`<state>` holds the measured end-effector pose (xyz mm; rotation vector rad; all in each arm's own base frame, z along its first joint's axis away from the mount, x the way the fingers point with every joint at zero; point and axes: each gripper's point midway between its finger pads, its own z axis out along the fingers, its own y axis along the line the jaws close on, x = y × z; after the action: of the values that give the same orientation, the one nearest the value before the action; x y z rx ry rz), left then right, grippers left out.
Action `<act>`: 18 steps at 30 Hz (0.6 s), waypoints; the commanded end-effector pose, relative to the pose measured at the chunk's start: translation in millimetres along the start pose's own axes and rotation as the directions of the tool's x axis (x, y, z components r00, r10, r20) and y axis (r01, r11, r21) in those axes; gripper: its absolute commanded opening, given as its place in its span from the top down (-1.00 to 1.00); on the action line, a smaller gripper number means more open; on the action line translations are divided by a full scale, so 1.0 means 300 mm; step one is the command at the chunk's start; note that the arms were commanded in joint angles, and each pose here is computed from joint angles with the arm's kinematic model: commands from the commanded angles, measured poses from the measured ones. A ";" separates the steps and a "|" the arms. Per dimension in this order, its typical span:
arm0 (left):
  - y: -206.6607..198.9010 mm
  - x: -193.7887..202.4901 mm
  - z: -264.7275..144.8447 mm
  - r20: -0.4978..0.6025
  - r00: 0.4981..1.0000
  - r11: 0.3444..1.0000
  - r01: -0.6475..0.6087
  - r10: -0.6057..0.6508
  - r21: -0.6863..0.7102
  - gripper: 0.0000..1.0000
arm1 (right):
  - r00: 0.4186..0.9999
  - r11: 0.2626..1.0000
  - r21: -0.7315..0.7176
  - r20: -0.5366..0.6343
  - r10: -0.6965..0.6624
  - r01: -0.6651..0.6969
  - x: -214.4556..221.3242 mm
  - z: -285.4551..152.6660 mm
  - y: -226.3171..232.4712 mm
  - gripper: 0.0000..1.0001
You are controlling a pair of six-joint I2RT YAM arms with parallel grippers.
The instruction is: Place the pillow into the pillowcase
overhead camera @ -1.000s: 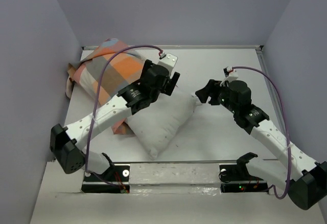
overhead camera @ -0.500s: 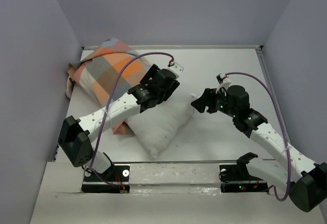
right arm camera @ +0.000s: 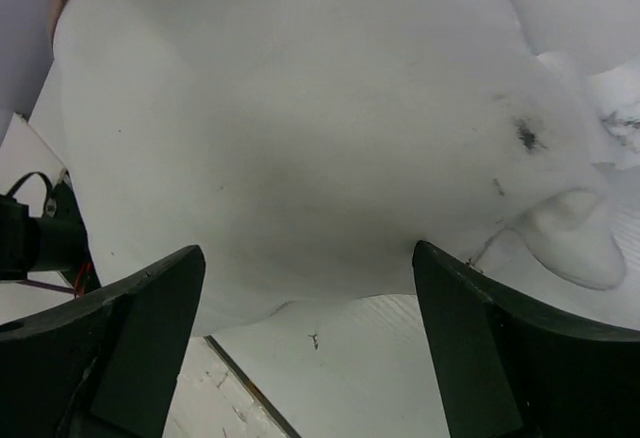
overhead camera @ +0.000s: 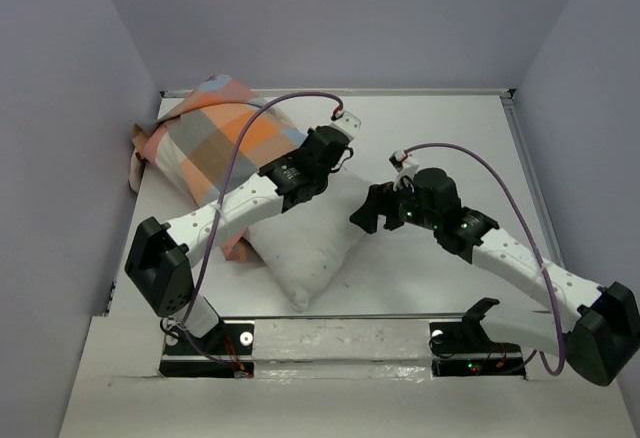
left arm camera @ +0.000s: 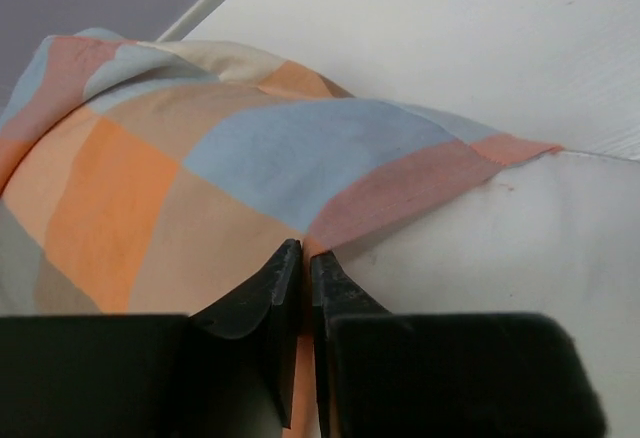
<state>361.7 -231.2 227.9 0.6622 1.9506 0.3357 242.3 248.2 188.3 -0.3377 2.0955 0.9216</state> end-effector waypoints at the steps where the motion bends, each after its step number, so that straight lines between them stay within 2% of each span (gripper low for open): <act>1: 0.036 -0.175 -0.074 0.144 0.976 0.985 0.155 -0.165 0.079 0.70 | 0.994 0.995 0.062 0.065 -0.086 0.082 -0.119 0.082 0.015 -0.88; 3: 0.030 -0.196 -0.086 0.153 0.967 0.976 0.189 -0.205 0.110 0.79 | 0.989 0.992 0.079 0.099 -0.107 0.099 -0.195 0.117 0.025 -0.92; 5: 0.006 -0.211 -0.103 0.155 0.959 0.963 0.210 -0.237 0.168 0.88 | 0.995 0.995 0.050 0.028 -0.093 0.091 -0.167 0.191 0.029 -0.93; 6: -0.007 -0.215 -0.109 0.154 0.957 0.957 0.216 -0.247 0.194 0.97 | 0.997 0.997 0.034 0.011 -0.076 0.076 -0.152 0.213 0.032 -0.87; 8: -0.054 -0.231 -0.127 0.147 0.944 0.927 0.247 -0.296 0.281 1.00 | 0.999 0.999 -0.023 -0.046 -0.029 0.028 -0.080 0.261 0.038 -0.62; 9: -0.071 -0.241 -0.140 0.147 0.937 0.912 0.257 -0.316 0.320 1.00 | 1.000 0.997 -0.070 -0.011 -0.026 0.025 -0.105 0.279 0.066 -0.41; 10: -0.089 -0.254 -0.151 0.151 0.929 0.895 0.268 -0.339 0.356 1.00 | 1.000 0.995 -0.101 -0.010 -0.018 0.017 -0.106 0.288 0.083 0.21; 11: -0.109 -0.269 -0.166 0.152 0.921 0.874 0.274 -0.358 0.400 1.00 | 0.999 0.981 -0.193 -0.036 -0.014 0.007 -0.093 0.285 0.136 0.55; 12: -0.145 -0.295 -0.194 0.151 0.909 0.835 0.277 -0.387 0.476 1.00 | 0.999 0.966 -0.256 -0.038 0.008 -0.018 -0.102 0.278 0.180 0.79; 13: -0.152 -0.334 -0.226 0.152 0.881 0.792 0.313 -0.449 0.524 1.00 | 1.000 0.941 -0.338 0.020 0.008 0.000 -0.158 0.265 0.241 1.00; 14: -0.156 -0.367 -0.256 0.158 0.865 0.763 0.317 -0.476 0.563 1.00 | 0.999 0.911 -0.413 0.029 0.014 -0.001 -0.179 0.237 0.296 1.00; 15: -0.168 -0.400 -0.297 0.157 0.852 0.722 0.309 -0.499 0.619 1.00 | 0.994 0.879 -0.476 0.104 0.035 0.019 -0.251 0.192 0.358 1.00; 16: -0.147 -0.448 -0.332 0.157 0.820 0.689 0.339 -0.550 0.640 1.00 | 0.988 0.868 -0.495 0.147 0.045 0.034 -0.290 0.167 0.382 1.00; 17: -0.166 -0.475 -0.377 0.145 0.812 0.638 0.321 -0.566 0.700 1.00 | 0.980 0.863 -0.503 0.189 0.059 0.046 -0.327 0.140 0.400 1.00; 18: -0.151 -0.523 -0.430 0.133 0.775 0.583 0.338 -0.618 0.739 1.00 | 0.959 0.850 -0.517 0.278 0.058 0.099 -0.386 0.079 0.433 1.00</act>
<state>333.7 -300.5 256.4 0.5890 1.9903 -0.3195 277.9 337.7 189.8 -0.4250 2.0871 1.2079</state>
